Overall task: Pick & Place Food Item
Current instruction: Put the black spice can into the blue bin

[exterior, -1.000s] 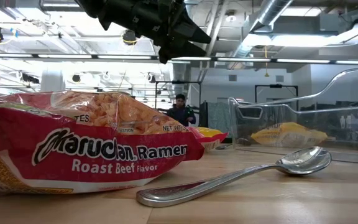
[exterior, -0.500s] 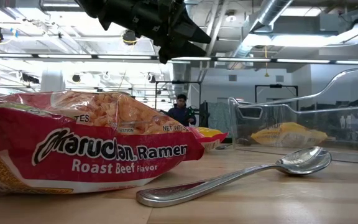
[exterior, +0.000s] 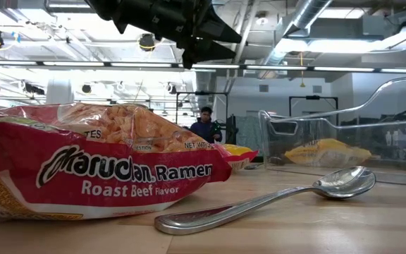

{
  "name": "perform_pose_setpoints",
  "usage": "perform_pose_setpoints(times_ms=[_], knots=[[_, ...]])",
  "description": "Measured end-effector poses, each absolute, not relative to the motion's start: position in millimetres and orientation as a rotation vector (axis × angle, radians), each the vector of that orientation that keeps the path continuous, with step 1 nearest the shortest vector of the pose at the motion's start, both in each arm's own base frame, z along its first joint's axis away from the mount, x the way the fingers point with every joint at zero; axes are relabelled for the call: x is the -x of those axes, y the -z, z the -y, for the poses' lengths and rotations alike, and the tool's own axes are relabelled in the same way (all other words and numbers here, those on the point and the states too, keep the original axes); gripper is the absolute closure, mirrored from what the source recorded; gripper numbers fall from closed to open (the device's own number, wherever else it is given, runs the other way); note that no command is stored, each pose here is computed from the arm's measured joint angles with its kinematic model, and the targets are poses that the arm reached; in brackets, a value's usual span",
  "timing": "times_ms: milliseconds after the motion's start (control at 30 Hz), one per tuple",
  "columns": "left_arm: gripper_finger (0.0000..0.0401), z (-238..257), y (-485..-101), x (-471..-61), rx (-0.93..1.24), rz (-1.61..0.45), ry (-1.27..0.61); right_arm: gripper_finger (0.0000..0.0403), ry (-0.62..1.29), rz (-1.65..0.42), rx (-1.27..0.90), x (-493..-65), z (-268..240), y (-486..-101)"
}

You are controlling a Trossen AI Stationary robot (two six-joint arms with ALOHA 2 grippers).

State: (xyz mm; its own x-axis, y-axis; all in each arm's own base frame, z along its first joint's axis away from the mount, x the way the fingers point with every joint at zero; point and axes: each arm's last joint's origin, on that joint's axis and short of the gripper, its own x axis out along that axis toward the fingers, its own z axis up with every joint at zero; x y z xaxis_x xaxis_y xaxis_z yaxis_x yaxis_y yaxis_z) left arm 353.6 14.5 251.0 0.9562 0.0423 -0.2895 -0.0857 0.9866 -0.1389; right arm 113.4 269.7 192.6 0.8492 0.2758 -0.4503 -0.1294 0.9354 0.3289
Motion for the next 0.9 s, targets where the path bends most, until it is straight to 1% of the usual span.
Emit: perform_pose_setpoints(times_ms=[433,800,900], knots=[[0.0193,-14,-252,-354,0.151,-0.275,-0.064,0.0289,-0.174,-0.44,-0.267,-100,-275,-193],[0.0193,-14,-252,-354,0.151,-0.275,-0.064,0.0289,-0.146,-0.407,-0.25,-100,-274,-193],[0.0193,-14,-252,-354,0.151,-0.275,-0.064,0.0289,-0.14,-0.413,-0.235,-101,-275,-188]])
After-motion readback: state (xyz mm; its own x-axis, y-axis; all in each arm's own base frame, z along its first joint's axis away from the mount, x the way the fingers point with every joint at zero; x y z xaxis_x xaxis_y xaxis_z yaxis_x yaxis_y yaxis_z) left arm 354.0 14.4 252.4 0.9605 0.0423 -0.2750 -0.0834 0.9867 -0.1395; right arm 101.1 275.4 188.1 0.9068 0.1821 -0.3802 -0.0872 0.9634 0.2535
